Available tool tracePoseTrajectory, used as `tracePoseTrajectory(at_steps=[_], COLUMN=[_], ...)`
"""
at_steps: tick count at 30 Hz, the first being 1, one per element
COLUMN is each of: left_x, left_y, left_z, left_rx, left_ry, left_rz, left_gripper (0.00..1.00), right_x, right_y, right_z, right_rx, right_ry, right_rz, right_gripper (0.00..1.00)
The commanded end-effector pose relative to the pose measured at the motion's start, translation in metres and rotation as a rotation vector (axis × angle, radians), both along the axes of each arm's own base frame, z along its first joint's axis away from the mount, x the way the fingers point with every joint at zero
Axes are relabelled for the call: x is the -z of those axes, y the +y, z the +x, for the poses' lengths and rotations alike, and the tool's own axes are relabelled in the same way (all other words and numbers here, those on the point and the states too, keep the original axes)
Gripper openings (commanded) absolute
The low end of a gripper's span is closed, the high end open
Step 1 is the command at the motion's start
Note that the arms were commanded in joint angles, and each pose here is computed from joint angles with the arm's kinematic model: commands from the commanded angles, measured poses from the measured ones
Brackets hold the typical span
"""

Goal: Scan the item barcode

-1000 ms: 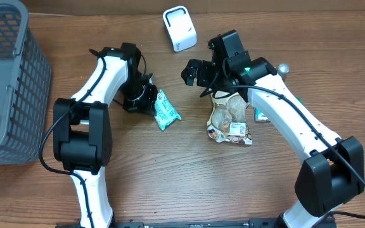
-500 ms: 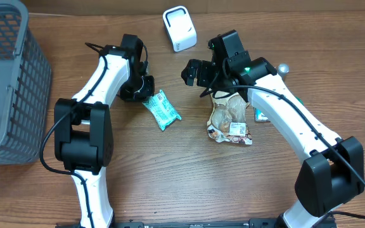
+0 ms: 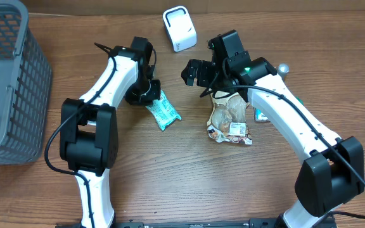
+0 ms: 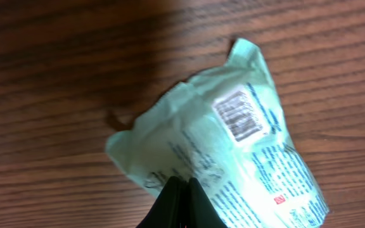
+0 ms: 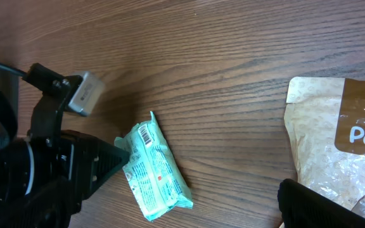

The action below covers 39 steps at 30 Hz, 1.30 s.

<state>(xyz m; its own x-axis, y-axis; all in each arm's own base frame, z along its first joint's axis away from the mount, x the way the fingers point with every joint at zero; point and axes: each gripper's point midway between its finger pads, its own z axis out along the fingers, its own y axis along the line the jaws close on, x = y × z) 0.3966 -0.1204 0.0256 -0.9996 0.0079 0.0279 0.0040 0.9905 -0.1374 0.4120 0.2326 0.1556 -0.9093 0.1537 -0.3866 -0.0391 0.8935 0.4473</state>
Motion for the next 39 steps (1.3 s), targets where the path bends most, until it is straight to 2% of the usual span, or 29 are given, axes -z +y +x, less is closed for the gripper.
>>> tracePoseTrajectory(at_steps=[1, 11, 20, 26, 33, 39], left_x=[0.008, 0.008, 0.0, -0.001, 0.005, 0.012], left_y=[-0.004, -0.006, 0.004, 0.009, 0.011, 0.015], left_z=[-0.007, -0.028, 0.019, 0.033, 0.031, 0.013], left_rx=[0.009, 0.017, -0.02, -0.036, -0.036, -0.036], left_ry=[0.024, 0.105, -0.057, -0.11, -0.102, -0.038], left_rz=[0.018, 0.011, -0.015, -0.018, -0.001, 0.012], left_gripper=[0.06, 0.04, 0.04, 0.05, 0.06, 0.06], right_x=[-0.012, -0.012, -0.012, -0.012, -0.012, -0.012], right_y=[0.001, 0.001, 0.001, 0.001, 0.001, 0.001], right_z=[0.001, 0.001, 0.001, 0.001, 0.001, 0.001], right_rx=[-0.002, -0.002, -0.002, -0.002, -0.002, -0.002], right_ry=[-0.025, -0.025, -0.025, -0.025, -0.025, -0.025], right_rz=[0.017, 0.017, 0.017, 0.017, 0.017, 0.017], right_gripper=[1.0, 1.0, 1.0, 1.0, 1.0, 1.0])
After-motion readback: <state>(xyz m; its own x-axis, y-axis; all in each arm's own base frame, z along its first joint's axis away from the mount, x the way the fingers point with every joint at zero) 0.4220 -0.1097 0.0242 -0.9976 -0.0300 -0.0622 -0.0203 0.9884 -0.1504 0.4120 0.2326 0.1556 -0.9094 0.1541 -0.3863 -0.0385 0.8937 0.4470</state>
